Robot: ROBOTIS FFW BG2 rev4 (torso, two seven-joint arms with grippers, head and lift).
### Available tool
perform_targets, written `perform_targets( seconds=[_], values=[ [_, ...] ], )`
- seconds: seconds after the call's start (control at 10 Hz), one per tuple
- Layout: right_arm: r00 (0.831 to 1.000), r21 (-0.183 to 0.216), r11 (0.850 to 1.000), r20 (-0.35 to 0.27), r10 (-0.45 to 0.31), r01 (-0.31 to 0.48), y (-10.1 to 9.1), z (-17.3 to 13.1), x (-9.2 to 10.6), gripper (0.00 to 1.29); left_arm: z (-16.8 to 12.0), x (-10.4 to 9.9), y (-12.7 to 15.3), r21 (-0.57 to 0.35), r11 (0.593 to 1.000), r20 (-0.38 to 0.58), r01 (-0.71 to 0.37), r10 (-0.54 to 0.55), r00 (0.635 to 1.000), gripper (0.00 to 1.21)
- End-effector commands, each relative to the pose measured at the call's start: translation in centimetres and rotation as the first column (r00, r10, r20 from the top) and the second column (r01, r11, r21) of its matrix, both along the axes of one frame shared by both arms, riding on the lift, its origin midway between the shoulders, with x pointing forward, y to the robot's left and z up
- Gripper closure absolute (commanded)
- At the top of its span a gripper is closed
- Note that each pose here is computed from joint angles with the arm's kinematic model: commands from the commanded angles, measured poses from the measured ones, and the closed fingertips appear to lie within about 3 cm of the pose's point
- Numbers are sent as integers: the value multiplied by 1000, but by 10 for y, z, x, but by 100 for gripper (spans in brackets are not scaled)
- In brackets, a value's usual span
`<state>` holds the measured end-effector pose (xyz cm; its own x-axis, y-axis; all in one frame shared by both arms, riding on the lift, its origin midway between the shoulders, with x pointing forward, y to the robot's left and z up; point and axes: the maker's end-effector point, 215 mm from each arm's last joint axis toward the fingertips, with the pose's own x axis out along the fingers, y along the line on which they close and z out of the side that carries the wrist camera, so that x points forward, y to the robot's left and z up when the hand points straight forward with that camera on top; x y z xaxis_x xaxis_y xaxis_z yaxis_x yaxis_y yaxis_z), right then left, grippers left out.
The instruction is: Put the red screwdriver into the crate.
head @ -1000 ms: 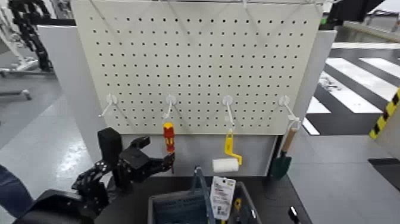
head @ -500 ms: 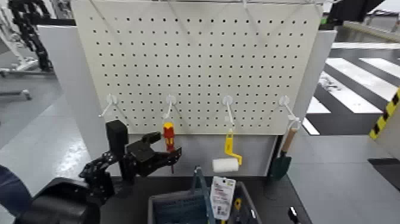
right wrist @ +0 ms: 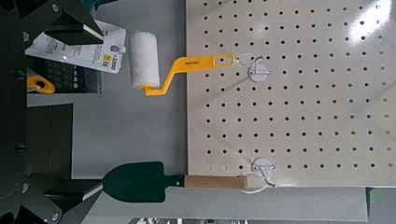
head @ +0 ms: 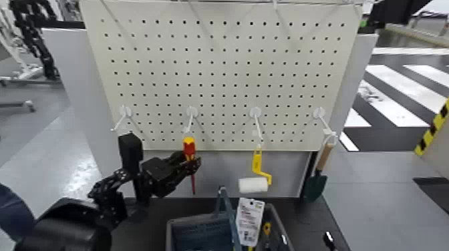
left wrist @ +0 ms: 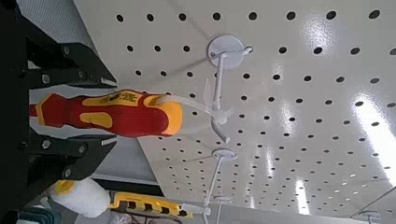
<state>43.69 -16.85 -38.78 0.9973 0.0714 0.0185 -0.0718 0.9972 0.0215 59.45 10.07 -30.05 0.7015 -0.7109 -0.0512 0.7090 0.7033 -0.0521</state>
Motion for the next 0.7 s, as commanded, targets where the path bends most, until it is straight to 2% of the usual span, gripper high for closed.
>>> perform_targets(
  seconds=[0.1,0.4,0.7],
  values=[
    [1000,0,1000,1,1,-1,0,1,0,20,1,-2,-3,-4,1000,-2,10,-10,1000,115],
    [1000,1,1000,0,0,0,0,0,0,20,6,-4,-6,-13,1000,6,20,-20,1000,115],
    [1000,-1,1000,-3,1,-1,0,-1,0,20,17,-15,-9,-38,999,18,23,-22,1000,115]
  ],
)
